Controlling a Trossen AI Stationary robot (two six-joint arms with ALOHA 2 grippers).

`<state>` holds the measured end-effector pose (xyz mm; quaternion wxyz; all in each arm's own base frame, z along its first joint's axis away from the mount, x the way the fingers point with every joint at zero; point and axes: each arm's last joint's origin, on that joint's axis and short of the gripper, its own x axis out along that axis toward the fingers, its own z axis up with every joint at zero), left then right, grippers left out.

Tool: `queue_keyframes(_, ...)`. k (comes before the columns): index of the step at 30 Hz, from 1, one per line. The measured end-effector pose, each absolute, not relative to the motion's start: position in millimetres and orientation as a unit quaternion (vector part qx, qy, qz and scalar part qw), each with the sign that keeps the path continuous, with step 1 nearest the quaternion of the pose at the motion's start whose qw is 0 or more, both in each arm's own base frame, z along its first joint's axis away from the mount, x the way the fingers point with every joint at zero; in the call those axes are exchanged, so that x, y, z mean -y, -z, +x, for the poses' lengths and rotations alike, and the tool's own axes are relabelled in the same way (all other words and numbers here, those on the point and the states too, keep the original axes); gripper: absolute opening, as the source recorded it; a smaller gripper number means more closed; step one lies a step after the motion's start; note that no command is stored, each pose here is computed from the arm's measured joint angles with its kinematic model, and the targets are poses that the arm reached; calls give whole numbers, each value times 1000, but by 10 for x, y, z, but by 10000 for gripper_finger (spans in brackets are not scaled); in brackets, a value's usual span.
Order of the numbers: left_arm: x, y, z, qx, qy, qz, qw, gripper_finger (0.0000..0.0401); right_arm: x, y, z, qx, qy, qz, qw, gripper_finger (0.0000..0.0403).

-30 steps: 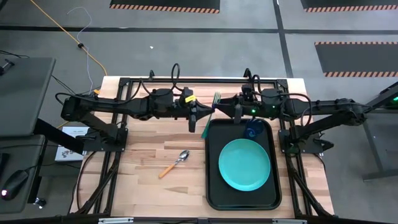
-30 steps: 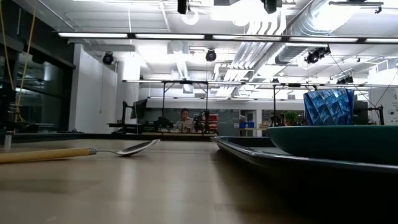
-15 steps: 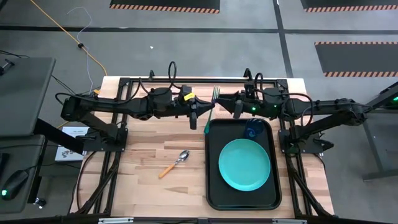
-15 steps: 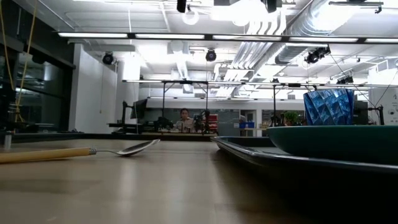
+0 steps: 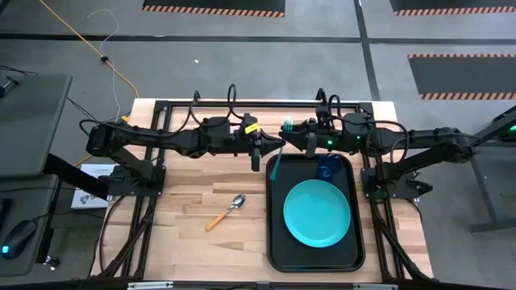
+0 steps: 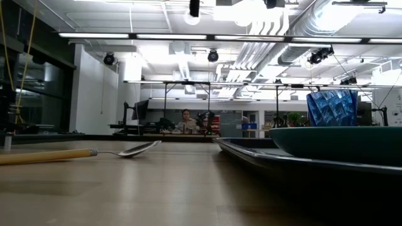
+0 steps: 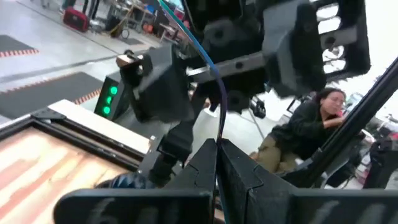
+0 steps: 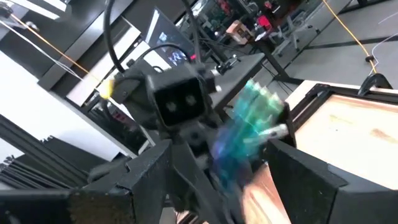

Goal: Pick and place plate/cup/fork/spoon on tray
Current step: Put the blue fork on black serving tray to the right of the blue plate

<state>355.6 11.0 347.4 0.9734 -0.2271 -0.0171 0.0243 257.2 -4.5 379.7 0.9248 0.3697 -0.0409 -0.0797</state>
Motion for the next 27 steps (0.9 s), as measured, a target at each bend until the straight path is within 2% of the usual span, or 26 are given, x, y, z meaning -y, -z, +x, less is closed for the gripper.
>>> queue_keyframes(10,-127,-3454,3545,4,-34,-224,974,0,37,-3799,2573,37,67,367,927,251)
queue_keyframes(13,-126,-3447,3545,1,-37,-223,974,0,34,-3792,2574,31,63,366,928,239)
queue_keyframes(17,-130,-3441,3545,-1,-42,-223,974,0,33,-3792,2574,31,62,366,928,186)
queue_keyframes(24,-129,-3442,3543,0,-51,-215,975,0,38,-3767,2574,21,70,366,928,27)
queue_keyframes(27,-129,-3441,3543,0,-52,-215,975,0,37,-3769,2574,21,69,369,927,14)
